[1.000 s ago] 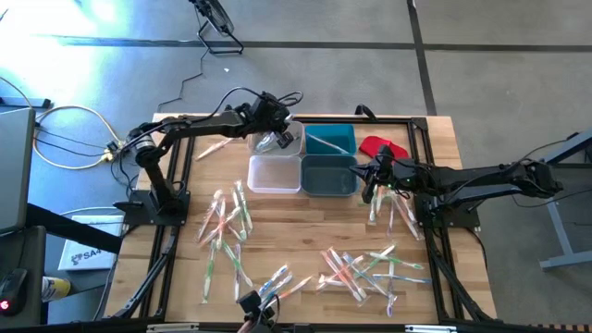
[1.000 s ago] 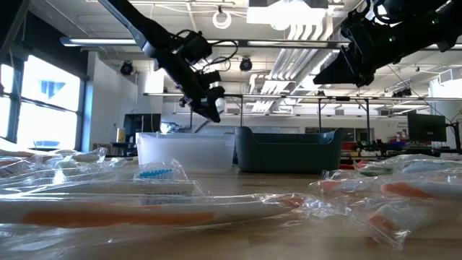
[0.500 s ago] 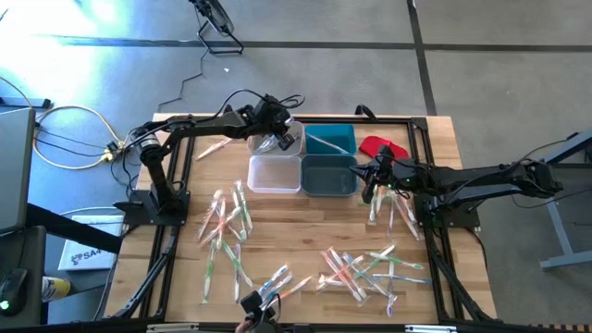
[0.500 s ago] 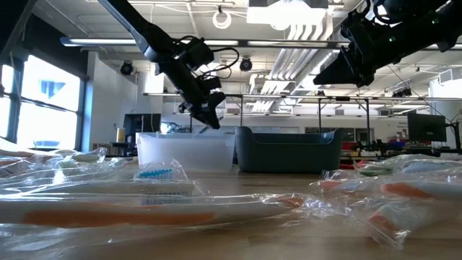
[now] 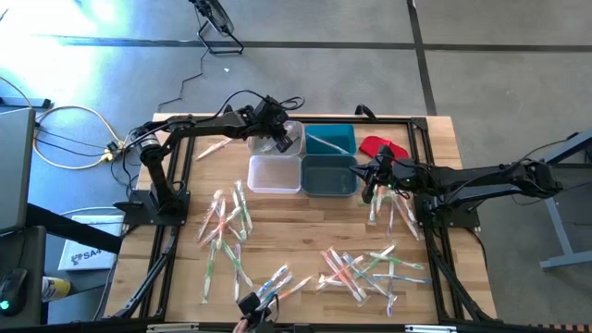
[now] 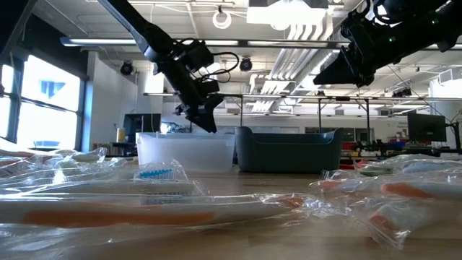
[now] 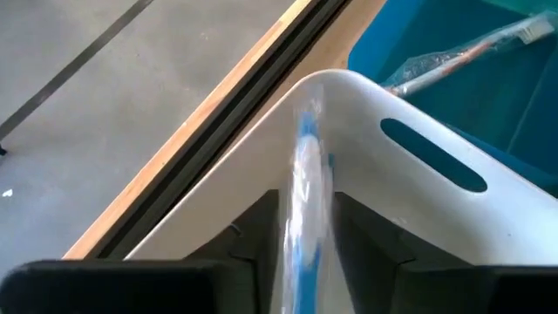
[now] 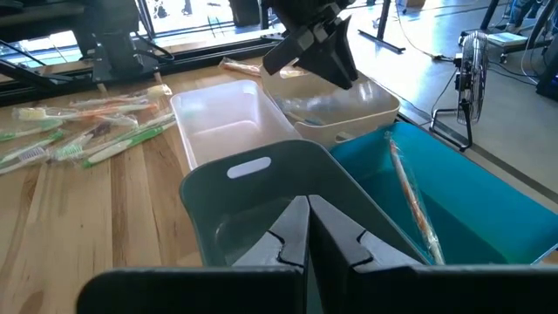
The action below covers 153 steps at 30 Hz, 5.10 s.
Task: Pick & Place Toothbrushes
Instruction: Put the blue toothbrush into the white bin, then put the orange toothbrush into the blue bin
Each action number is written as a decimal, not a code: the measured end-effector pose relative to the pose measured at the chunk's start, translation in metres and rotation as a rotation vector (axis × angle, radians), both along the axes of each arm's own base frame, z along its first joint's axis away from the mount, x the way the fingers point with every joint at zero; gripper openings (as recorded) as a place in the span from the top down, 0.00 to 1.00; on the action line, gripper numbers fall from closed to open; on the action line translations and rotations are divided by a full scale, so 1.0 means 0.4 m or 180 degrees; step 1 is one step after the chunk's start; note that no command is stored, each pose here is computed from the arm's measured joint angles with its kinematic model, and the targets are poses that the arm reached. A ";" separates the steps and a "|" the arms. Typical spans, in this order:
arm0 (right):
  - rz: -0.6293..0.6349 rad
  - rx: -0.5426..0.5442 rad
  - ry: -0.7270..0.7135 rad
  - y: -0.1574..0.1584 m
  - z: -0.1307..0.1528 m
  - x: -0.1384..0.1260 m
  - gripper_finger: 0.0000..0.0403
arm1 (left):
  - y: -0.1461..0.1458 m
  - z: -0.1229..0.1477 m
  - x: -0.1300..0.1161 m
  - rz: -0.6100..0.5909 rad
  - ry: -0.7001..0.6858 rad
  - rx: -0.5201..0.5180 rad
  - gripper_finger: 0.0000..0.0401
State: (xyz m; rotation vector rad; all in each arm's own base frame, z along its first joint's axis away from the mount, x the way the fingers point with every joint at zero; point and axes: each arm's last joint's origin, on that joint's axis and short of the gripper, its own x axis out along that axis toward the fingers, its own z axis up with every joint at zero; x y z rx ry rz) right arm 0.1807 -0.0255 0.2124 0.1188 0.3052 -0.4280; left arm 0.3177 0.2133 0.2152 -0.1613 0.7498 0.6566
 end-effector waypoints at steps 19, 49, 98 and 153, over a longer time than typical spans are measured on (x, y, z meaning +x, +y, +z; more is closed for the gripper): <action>0.0006 0.0009 -0.0003 0.000 0.000 0.000 0.99 | -0.024 0.037 -0.036 -0.0010 0.0191 -0.0112 0.77; 0.0009 0.0003 0.0006 0.000 0.000 0.000 0.99 | -0.248 0.145 -0.073 -0.0872 0.0545 -0.0385 1.00; 0.0006 0.0017 0.0049 0.000 -0.004 -0.001 0.99 | -0.079 0.164 -0.381 0.1112 0.0976 -0.1105 1.00; 0.0009 0.0009 0.0052 0.000 -0.004 -0.001 0.99 | 0.092 -0.129 -0.390 0.1553 0.1708 -0.1748 0.52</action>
